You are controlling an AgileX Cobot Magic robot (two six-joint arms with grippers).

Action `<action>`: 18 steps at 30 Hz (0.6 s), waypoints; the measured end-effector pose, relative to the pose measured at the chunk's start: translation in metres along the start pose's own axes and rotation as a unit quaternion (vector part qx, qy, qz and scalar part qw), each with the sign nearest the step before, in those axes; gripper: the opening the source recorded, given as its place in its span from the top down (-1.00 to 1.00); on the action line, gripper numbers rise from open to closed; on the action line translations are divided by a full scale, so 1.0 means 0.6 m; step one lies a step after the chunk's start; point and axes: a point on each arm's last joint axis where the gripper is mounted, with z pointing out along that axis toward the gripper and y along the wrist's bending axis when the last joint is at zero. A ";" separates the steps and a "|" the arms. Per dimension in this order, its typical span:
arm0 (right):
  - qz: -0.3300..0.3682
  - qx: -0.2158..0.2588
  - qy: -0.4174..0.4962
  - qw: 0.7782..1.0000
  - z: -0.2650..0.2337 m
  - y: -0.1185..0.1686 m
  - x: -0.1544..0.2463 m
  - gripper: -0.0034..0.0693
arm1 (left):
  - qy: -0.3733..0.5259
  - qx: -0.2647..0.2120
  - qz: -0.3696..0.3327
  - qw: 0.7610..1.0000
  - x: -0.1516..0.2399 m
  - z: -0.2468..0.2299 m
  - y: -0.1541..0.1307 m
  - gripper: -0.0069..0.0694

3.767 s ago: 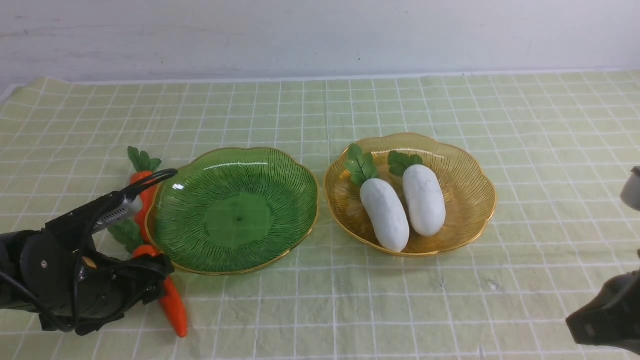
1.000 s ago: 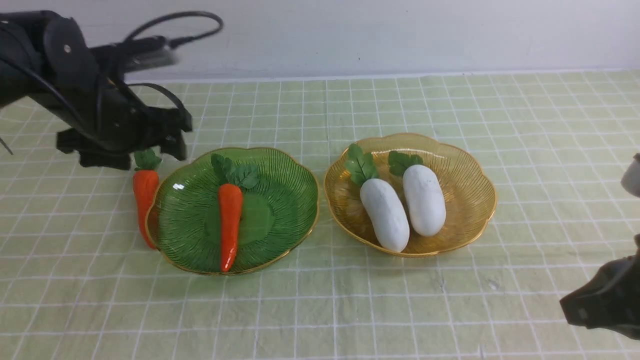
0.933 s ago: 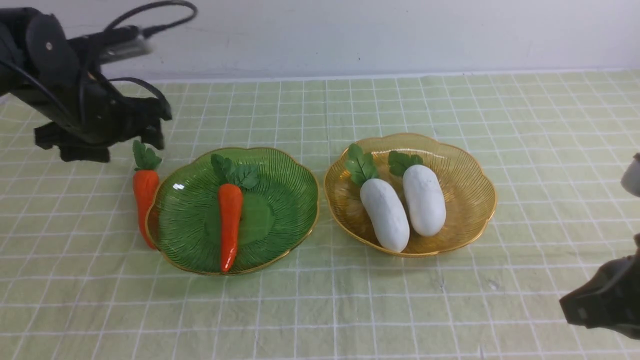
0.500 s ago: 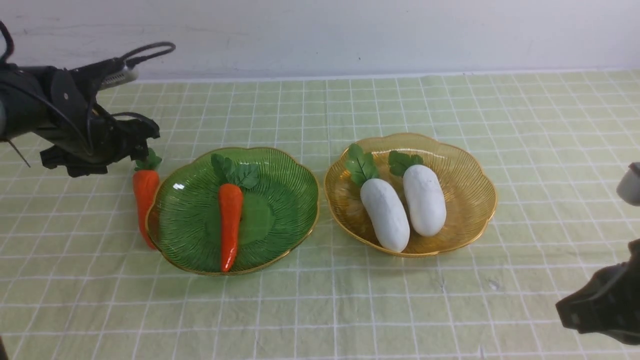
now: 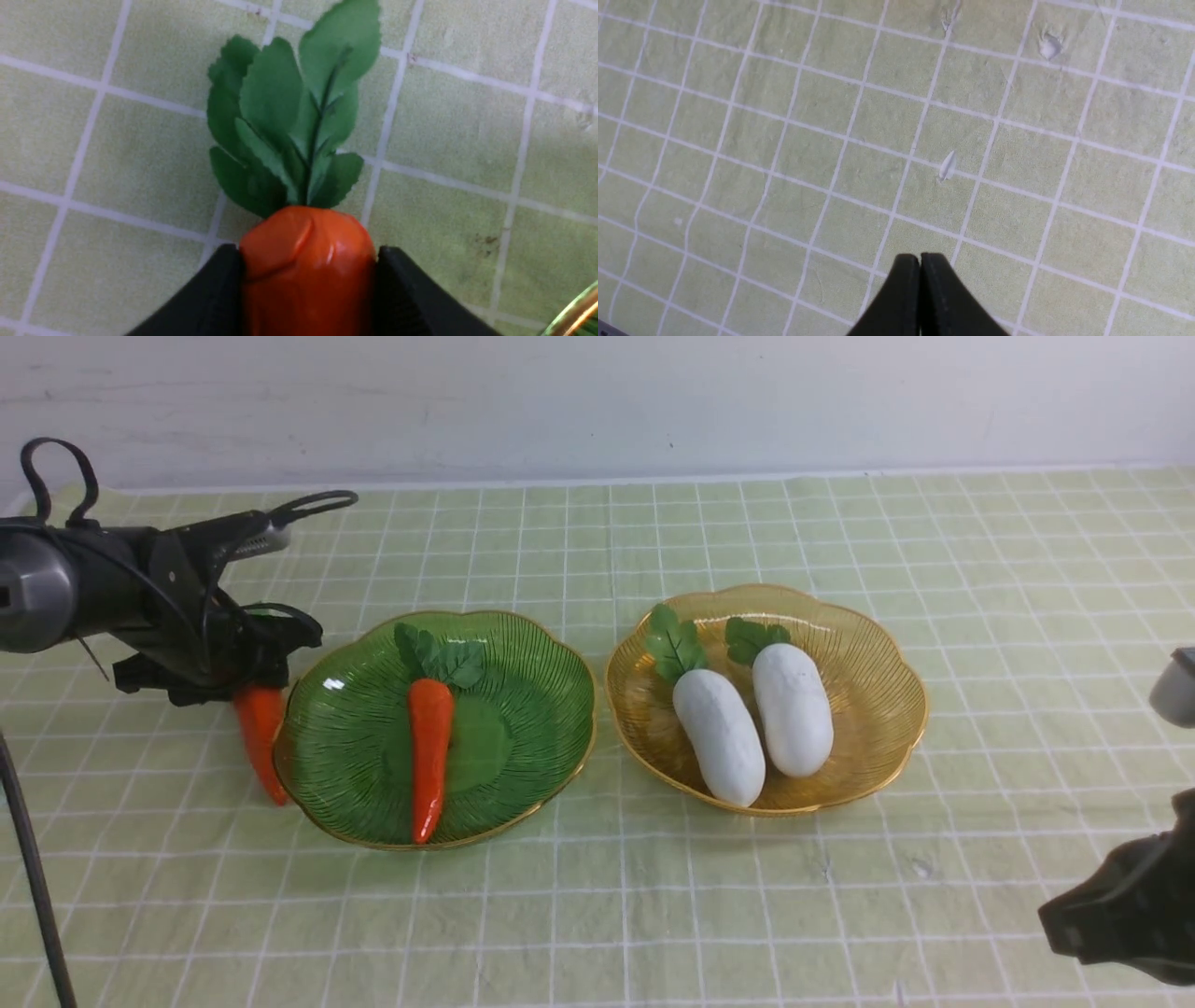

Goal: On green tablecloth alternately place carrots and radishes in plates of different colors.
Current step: 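Pick up the carrot and put it on the nearest plate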

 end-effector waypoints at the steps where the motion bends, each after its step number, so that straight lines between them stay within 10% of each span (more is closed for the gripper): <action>1: 0.000 0.000 0.000 1.000 0.000 0.000 0.000 0.95 | 0.001 -0.002 0.002 1.000 0.000 -0.001 0.000 0.00; 9: -0.001 0.000 -0.001 1.000 0.000 0.000 0.000 0.95 | 0.013 -0.057 0.045 0.997 -0.050 -0.150 0.008 0.00; 18: -0.003 0.005 -0.040 0.999 -0.005 -0.001 -0.009 0.95 | 0.082 0.007 0.082 0.993 -0.018 -0.213 -0.056 0.00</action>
